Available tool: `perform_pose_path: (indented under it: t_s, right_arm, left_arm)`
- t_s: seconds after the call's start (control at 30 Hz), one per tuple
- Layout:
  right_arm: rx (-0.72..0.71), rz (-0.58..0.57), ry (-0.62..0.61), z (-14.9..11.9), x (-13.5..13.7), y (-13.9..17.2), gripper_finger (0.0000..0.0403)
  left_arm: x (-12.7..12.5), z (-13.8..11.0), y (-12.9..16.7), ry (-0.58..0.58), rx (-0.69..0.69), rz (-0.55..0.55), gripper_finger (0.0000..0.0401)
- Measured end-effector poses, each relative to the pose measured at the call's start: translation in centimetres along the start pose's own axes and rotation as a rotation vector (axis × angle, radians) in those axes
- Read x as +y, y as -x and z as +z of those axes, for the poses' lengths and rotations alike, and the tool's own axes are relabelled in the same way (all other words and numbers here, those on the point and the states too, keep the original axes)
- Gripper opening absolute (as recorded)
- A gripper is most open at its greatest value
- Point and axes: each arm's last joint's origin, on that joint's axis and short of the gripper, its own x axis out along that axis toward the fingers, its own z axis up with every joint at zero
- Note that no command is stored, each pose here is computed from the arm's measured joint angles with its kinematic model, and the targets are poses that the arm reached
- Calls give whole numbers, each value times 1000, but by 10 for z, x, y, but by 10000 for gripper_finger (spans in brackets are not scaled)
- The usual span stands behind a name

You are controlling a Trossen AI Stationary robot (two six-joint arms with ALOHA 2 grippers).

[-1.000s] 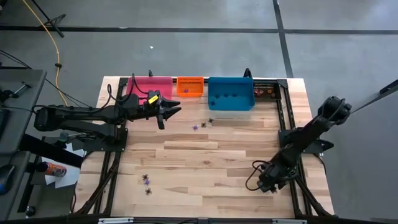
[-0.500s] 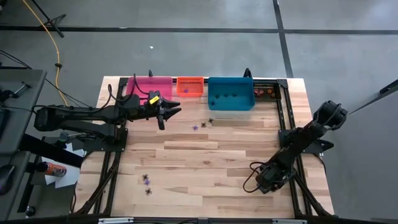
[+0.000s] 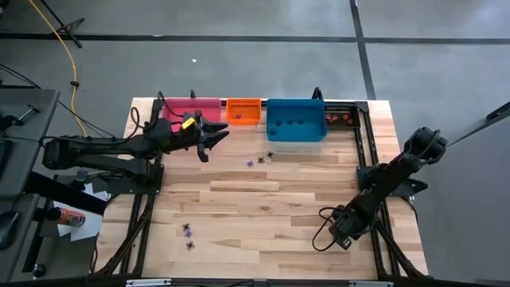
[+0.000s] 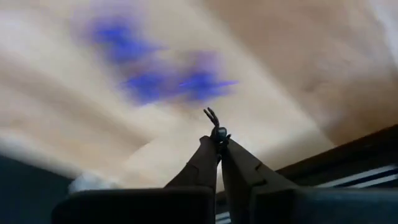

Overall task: Sort Halloween decoration
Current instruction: Put the black spider toy into the blue bin

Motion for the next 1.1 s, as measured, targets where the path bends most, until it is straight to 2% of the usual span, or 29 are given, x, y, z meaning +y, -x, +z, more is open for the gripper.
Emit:
perform_pose_path:
  t_s: [0.1,0.23,0.4,0.53,0.7,0.87,0.97,1.1]
  right_arm:
    - [-56,53,124,-10,7,23,2]
    - [-247,134,326,-18,12,55,1]
    - [-564,191,364,-6,6,89,1]
    - [-745,168,390,19,-1,112,0]
    - [-920,152,524,56,-3,139,0]
    - [-1198,152,643,94,-8,177,0]
    - [-1363,201,646,117,-18,203,0]
    - [-1553,347,701,137,-31,235,0]
  left_arm:
    - [4,4,2,-7,-22,20,130]
    - [7,9,5,37,-48,33,130]
    - [7,11,7,90,-61,31,130]
    - [7,11,7,99,-61,30,130]
    - [7,10,7,134,-55,23,130]
    - [6,6,7,110,-3,-2,130]
    - [7,3,7,76,35,4,130]
    - [8,1,7,-5,50,7,130]
